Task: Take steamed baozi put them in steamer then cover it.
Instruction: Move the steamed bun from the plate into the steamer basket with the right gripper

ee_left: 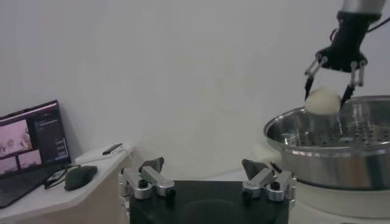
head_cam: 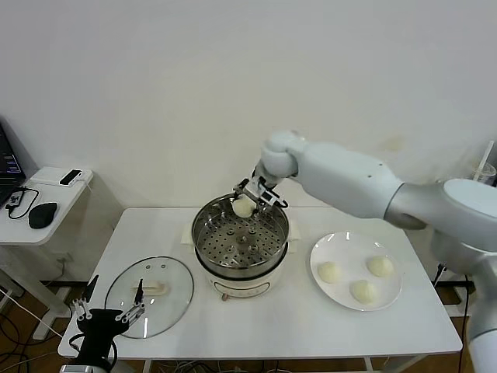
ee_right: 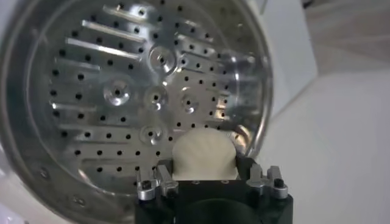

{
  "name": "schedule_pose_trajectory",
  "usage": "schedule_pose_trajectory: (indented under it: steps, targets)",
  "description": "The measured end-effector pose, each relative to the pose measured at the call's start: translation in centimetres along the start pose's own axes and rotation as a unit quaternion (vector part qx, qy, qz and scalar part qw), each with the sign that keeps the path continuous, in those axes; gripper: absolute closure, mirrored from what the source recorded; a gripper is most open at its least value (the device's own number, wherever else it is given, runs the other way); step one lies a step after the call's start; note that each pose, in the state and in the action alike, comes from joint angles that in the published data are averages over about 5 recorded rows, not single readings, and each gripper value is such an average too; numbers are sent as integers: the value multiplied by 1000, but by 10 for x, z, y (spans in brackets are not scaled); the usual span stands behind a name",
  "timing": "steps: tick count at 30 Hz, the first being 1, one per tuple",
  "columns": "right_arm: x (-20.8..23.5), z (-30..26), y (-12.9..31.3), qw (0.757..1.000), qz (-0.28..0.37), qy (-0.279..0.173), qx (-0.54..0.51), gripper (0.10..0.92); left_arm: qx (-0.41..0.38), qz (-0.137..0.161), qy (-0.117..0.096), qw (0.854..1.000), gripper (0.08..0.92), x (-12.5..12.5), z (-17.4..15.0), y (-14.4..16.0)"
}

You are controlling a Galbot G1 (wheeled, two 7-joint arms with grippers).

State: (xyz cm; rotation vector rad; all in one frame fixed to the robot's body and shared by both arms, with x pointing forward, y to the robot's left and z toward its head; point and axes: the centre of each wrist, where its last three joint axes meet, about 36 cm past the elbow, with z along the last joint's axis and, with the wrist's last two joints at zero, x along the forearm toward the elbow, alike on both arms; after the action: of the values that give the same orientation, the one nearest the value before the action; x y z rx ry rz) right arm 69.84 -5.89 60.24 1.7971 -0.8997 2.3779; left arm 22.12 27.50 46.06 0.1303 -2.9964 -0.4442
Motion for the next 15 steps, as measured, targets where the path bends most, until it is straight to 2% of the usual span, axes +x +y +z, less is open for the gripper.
schedule_pose_trajectory:
  steps: [15]
  targets:
    - [-35, -7, -2, 998, -1, -6, 69, 372, -3, -3, -1, 1000, 177, -1, 0, 2]
